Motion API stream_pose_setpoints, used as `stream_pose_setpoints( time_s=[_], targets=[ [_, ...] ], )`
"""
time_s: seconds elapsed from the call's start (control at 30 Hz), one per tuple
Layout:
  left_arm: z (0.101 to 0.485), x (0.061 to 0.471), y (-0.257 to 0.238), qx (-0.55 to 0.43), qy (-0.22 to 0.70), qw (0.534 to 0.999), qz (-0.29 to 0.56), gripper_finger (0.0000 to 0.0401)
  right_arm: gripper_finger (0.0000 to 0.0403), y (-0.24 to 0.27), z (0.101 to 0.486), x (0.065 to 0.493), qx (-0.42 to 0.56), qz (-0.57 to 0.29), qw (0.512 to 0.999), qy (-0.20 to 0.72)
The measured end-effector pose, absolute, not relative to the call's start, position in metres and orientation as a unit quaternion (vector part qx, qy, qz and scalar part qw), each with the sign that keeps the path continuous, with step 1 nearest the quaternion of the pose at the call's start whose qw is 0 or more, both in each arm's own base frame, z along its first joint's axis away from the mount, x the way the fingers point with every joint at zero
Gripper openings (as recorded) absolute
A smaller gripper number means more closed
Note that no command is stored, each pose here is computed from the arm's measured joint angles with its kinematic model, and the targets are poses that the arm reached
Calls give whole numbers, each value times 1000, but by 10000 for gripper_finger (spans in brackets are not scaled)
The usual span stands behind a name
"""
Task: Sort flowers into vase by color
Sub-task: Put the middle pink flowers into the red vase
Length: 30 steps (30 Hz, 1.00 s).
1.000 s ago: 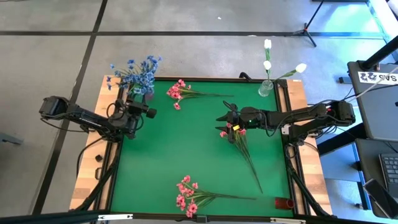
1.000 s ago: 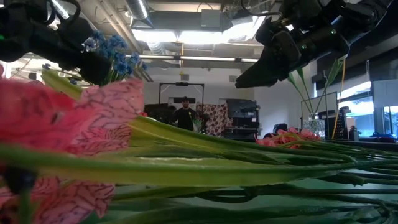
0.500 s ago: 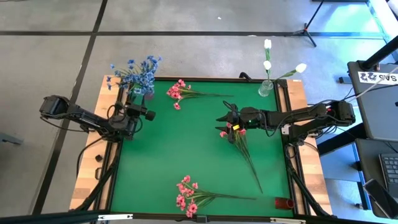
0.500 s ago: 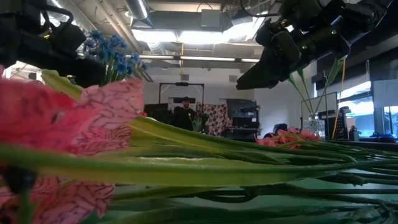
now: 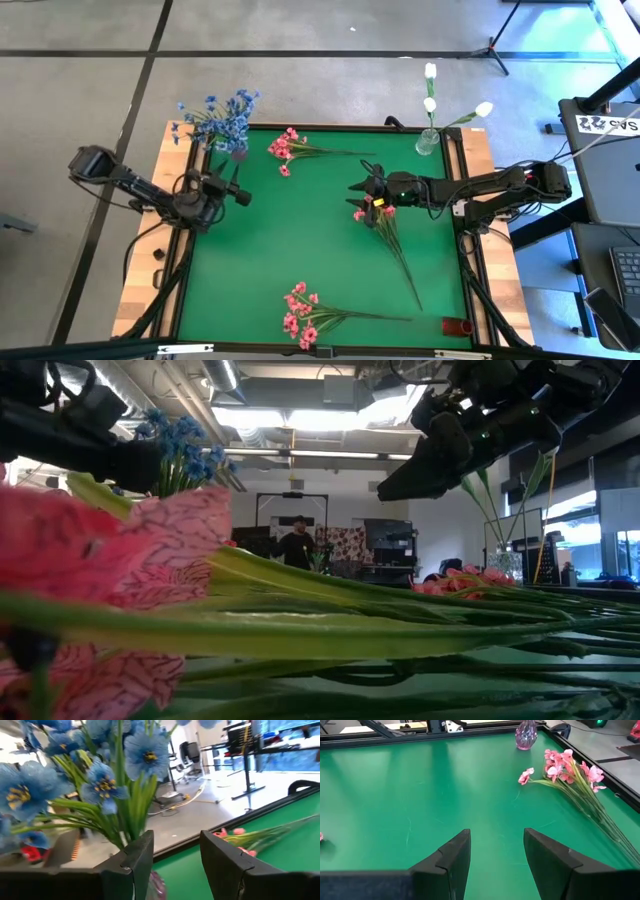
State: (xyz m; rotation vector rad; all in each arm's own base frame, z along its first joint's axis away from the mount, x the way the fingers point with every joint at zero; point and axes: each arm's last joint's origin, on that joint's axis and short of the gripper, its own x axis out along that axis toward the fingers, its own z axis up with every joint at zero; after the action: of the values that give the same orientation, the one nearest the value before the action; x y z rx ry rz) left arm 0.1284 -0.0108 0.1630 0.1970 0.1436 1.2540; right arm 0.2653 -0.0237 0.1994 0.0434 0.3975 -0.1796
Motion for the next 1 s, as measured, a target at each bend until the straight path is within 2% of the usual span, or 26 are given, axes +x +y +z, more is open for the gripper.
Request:
stream_pose_setpoints(
  time_s=[0.43,0.57,0.67,0.73,0.87,1.0],
  targets=[
    [158,122,-42,-21,-11,876,481,155,182,-24,203,267,41,-89,979,178],
    [158,123,-55,-97,-41,925,365,155,182,-26,208,270,94,-138,963,212],
    [157,125,-60,-182,-57,942,278,155,182,-27,220,274,112,-171,945,254],
    [157,127,-63,-228,-55,947,220,155,182,-28,227,275,149,-205,928,274],
    [153,129,-68,-315,-32,939,132,155,182,-24,226,264,252,-245,863,364],
    [153,129,-71,-399,-28,912,94,155,182,0,219,251,323,-260,795,442]
  ],
)
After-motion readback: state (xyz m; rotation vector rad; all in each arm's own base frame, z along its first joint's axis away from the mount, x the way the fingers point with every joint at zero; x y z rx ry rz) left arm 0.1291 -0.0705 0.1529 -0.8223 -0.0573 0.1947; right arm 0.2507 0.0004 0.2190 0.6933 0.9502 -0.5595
